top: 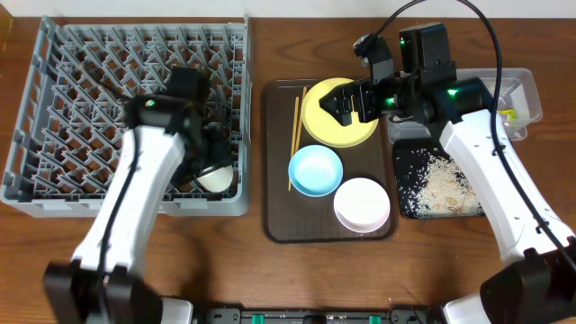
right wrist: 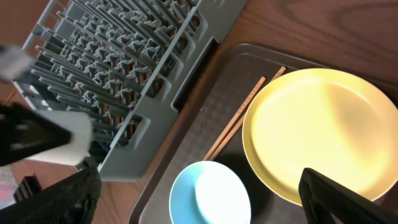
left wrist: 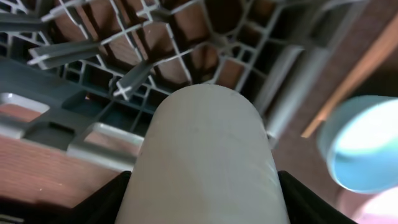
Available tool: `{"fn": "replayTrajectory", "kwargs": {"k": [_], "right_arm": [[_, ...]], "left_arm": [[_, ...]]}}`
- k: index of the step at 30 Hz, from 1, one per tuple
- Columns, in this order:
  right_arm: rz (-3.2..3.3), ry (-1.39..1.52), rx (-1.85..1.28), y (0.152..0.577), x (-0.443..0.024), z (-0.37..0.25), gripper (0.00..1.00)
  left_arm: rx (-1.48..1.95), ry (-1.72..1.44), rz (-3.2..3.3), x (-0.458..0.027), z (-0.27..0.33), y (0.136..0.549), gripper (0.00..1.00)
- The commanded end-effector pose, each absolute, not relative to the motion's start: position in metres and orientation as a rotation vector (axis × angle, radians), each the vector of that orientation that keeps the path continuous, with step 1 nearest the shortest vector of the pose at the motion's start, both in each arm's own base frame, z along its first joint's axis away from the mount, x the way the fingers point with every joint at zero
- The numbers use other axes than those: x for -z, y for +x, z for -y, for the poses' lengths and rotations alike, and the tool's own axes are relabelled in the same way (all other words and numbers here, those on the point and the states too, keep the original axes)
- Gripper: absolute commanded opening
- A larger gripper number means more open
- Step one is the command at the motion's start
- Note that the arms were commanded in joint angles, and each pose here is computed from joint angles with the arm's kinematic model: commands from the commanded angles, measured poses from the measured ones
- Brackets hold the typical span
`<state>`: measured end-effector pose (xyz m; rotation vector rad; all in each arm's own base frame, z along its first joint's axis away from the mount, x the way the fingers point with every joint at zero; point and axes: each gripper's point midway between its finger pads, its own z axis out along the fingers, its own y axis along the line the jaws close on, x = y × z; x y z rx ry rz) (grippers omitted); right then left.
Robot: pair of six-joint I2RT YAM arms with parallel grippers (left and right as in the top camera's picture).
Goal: Sort waste into correct bins and load items into the dishwasher
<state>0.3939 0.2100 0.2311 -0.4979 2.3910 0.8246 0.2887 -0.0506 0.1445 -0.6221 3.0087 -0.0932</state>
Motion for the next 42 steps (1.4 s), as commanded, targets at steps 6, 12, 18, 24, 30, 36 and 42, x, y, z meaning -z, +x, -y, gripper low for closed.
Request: {"fn": "replayTrajectory", "kwargs": {"k": [6, 12, 18, 24, 30, 36, 42], "right_arm": [[-2.373, -0.541, -0.816, 0.390, -0.236, -0.215, 0.99], [-2.370, -0.549, -0.813, 0.390, -0.236, -0.216, 0.99], [-2.370, -0.550, -0.812, 0.390, -0.236, -0.216, 0.99], [-2.358, -0.556, -0.809, 0.391, -0.237, -0.215, 0.99], [-2.288, -0.511, -0.785, 0.396, -0.267, -0.199, 0.99], [-2.198, -0.410, -0.708, 0.393, -0.309, -0.156, 0.99], [-2.179, -0.284, -0.639, 0.392, -0.326, -0.117, 0.99]], "left_arm": [[-0.087, -0.660, -3.161, -0.093, 0.042, 0.288, 0.21], [-0.107, -0.675, -3.188, -0.075, 0.043, 0.292, 0.50], [-0.075, -0.681, -3.138, -0.086, 0.044, 0.298, 0.73], [0.000, -0.652, -3.022, -0.128, 0.044, 0.301, 0.89], [0.248, -0.422, -2.843, -0.190, 0.072, 0.301, 0.86], [0.379, -0.148, -2.744, -0.215, 0.131, 0.298, 0.86], [0.397, 0.006, -2.834, -0.179, 0.191, 0.296, 0.86]]}}
